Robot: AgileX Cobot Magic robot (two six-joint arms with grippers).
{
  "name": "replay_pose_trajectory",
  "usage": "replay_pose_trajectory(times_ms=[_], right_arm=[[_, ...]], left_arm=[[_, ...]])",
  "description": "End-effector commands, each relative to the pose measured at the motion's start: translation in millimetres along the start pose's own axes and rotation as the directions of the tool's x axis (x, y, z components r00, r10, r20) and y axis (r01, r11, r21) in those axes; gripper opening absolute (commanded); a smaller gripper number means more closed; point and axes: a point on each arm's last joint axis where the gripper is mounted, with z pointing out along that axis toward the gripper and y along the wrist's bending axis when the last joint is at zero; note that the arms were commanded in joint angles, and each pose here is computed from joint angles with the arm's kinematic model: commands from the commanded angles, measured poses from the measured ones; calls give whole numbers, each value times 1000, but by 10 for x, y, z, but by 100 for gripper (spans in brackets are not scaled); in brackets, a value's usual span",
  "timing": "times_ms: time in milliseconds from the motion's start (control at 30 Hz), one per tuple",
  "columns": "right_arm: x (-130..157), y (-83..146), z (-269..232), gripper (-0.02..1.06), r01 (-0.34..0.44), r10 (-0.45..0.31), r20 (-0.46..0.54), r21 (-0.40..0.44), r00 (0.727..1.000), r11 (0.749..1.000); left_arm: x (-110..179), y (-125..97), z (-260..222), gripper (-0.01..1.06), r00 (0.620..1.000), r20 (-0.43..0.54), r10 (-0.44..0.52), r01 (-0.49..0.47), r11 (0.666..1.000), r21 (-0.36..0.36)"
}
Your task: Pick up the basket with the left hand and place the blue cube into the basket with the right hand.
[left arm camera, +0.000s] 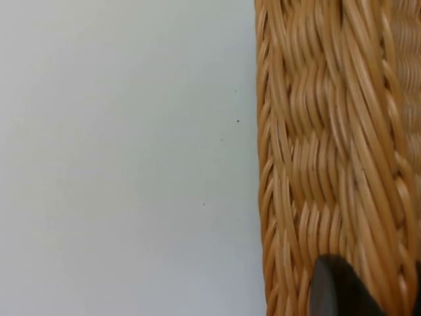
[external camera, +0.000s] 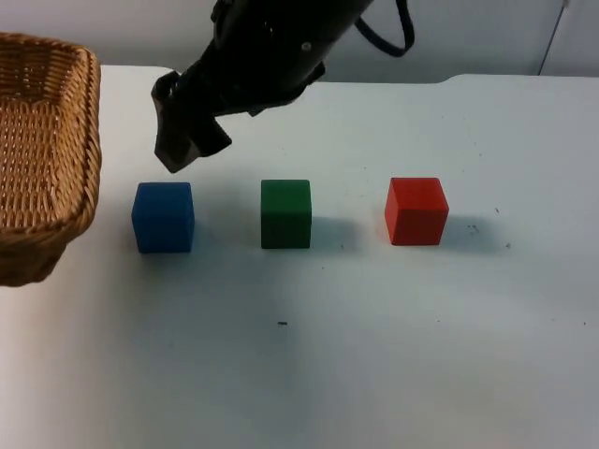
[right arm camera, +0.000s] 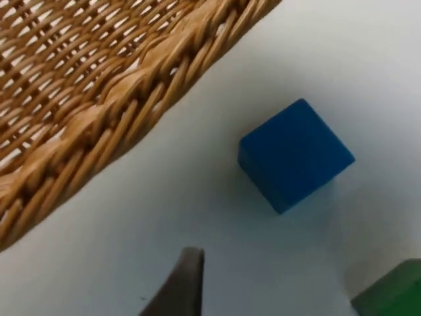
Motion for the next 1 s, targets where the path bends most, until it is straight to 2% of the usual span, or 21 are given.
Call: replay_pose_trajectory(times_ms=[0, 333, 467, 767, 967], right_arm=[[-30, 12, 57, 93, 30, -30, 30, -7, 999, 1000], [-123, -55, 351, 93, 80, -80, 30, -11, 996, 997], [-125, -73, 494, 93, 87, -87, 0, -26, 996, 996], [2, -105, 840, 93, 123, -125, -59, -39, 990, 992], [64, -120, 989, 93, 153, -155, -57, -32, 986, 988]], left_arm=[[-51, -52, -45, 0, 1000, 16, -5, 4, 999, 36], [-47, -55, -45, 0, 1000, 12, -5, 4, 999, 39], [-46, -56, -46, 0, 1000, 11, -4, 4, 999, 41], [-44, -57, -46, 0, 1000, 9, -4, 4, 999, 42], [-45, -61, -46, 0, 1000, 9, -7, 7, 999, 46]])
